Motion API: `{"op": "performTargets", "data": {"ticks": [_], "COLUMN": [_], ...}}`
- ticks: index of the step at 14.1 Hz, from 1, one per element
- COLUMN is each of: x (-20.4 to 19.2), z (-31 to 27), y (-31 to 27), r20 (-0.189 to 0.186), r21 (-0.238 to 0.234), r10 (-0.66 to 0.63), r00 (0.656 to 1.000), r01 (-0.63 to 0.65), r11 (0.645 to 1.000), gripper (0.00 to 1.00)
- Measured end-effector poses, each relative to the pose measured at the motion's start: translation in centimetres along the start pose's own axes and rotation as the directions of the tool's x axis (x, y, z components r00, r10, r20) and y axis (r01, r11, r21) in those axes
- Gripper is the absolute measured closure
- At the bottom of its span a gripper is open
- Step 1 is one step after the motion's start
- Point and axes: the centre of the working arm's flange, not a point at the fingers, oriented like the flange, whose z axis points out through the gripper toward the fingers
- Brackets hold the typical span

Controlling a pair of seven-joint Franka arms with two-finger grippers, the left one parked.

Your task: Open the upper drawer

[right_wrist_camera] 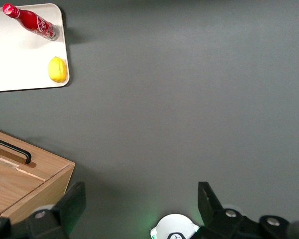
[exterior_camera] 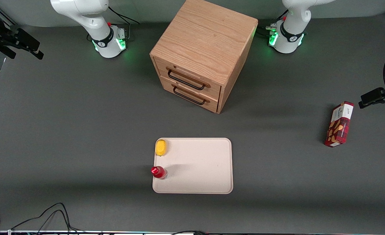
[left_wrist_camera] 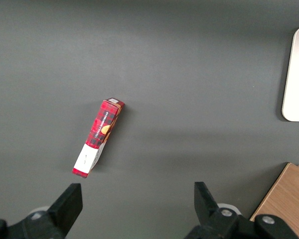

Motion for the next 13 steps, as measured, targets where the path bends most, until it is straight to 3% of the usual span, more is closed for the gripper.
{"op": "performTargets", "data": {"ticks": [8,11,13], "x": [-0.2,-1.8,-3.2], "z": [-1.5,-2.1,-2.9], "y": [-1.0,-5.3,-8.4], "r20": [-0.027,0.009,0.011], "r21": [0.002,-0.015,-0.008], "r10": [-0.027,-0.190,-0.302], "r00": [0.999,0.982,0.953], "r01": [0.027,0.190,0.302], "r11": [1.000,0.982,0.953], "gripper": [0.00,0.00,0.00]}}
